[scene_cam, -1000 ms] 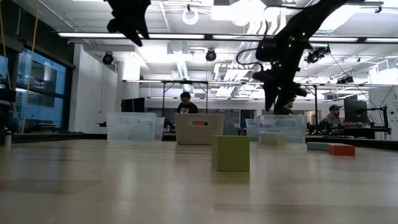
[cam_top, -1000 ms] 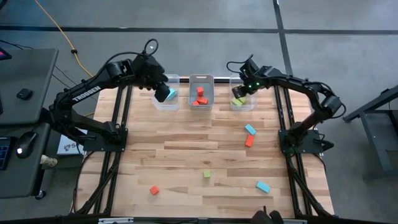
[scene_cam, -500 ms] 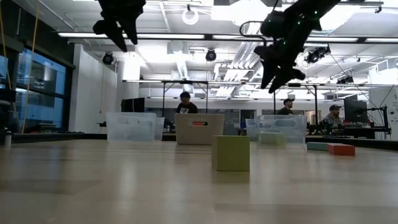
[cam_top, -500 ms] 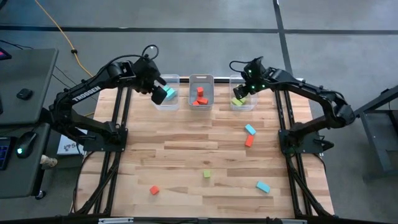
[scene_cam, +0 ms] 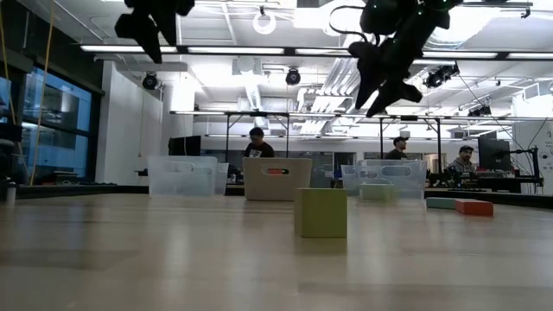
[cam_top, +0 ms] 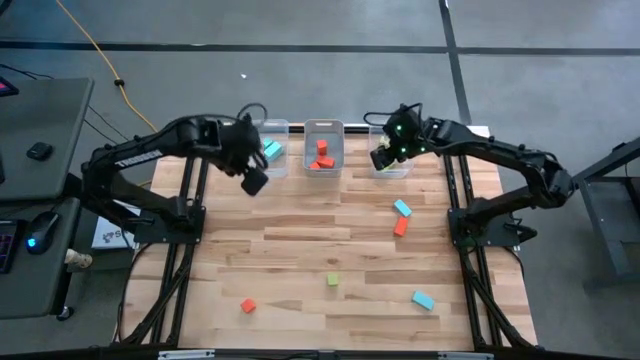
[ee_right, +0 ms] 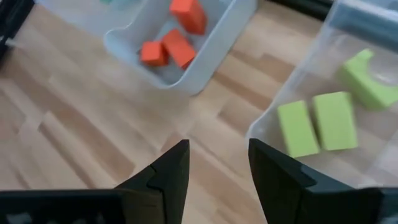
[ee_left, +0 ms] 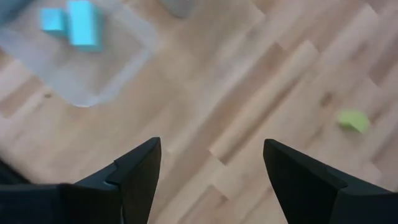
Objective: Sort & place blocks by color
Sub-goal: Put the orange cube block into the gray bin
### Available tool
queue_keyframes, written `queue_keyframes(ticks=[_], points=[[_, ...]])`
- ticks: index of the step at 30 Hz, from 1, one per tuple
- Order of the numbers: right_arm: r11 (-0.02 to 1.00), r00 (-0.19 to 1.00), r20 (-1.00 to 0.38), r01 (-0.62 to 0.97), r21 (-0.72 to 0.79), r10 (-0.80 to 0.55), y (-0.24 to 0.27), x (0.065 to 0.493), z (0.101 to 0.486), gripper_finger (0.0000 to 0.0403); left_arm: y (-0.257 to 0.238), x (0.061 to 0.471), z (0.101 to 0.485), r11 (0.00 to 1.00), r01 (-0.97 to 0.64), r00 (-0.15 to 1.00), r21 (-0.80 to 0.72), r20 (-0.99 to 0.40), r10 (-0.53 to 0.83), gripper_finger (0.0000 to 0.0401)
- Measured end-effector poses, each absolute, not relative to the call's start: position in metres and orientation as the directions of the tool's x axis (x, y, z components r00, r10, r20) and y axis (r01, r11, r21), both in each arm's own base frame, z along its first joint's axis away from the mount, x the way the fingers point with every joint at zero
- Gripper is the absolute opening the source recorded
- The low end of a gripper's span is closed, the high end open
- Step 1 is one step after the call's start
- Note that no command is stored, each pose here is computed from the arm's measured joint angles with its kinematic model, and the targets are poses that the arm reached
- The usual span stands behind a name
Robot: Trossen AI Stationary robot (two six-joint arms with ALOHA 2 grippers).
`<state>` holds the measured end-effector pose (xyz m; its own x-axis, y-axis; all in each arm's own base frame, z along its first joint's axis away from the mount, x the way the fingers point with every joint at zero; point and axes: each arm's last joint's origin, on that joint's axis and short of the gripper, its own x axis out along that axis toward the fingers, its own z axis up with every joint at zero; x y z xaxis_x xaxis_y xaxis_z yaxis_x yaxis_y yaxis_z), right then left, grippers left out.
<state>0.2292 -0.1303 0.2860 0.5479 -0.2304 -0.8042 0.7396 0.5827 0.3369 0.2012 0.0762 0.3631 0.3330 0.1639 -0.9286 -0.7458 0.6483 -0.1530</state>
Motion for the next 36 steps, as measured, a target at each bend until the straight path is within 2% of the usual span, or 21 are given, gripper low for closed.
queue_keyframes(ticks=[10, 20, 29, 36], points=[[0.635, 0.570, -0.805, 0.685, 0.357, -0.164, -0.102, 0.243, 0.286, 0.0154, 0.005, 0.216, 0.362, 0.738, -0.649, 0.363, -0.184, -0.927, 0.089, 0.0262], [0.665, 0.581, -0.805, 0.650, 0.369, -0.121, -0.084, 0.250, 0.286, 0.0154, -0.063, 0.230, 0.344, 0.773, -0.617, 0.313, -0.147, -0.947, 0.069, 0.0262], [0.684, 0.583, -0.805, 0.634, 0.361, -0.115, -0.081, 0.251, 0.286, 0.0154, -0.112, 0.246, 0.312, 0.774, -0.627, 0.204, -0.084, -0.977, 0.060, 0.0262], [0.709, 0.583, -0.804, 0.614, 0.346, -0.112, -0.081, 0.251, 0.286, 0.0154, -0.134, 0.253, 0.293, 0.714, -0.698, 0.144, -0.059, -0.988, 0.059, 0.0261]])
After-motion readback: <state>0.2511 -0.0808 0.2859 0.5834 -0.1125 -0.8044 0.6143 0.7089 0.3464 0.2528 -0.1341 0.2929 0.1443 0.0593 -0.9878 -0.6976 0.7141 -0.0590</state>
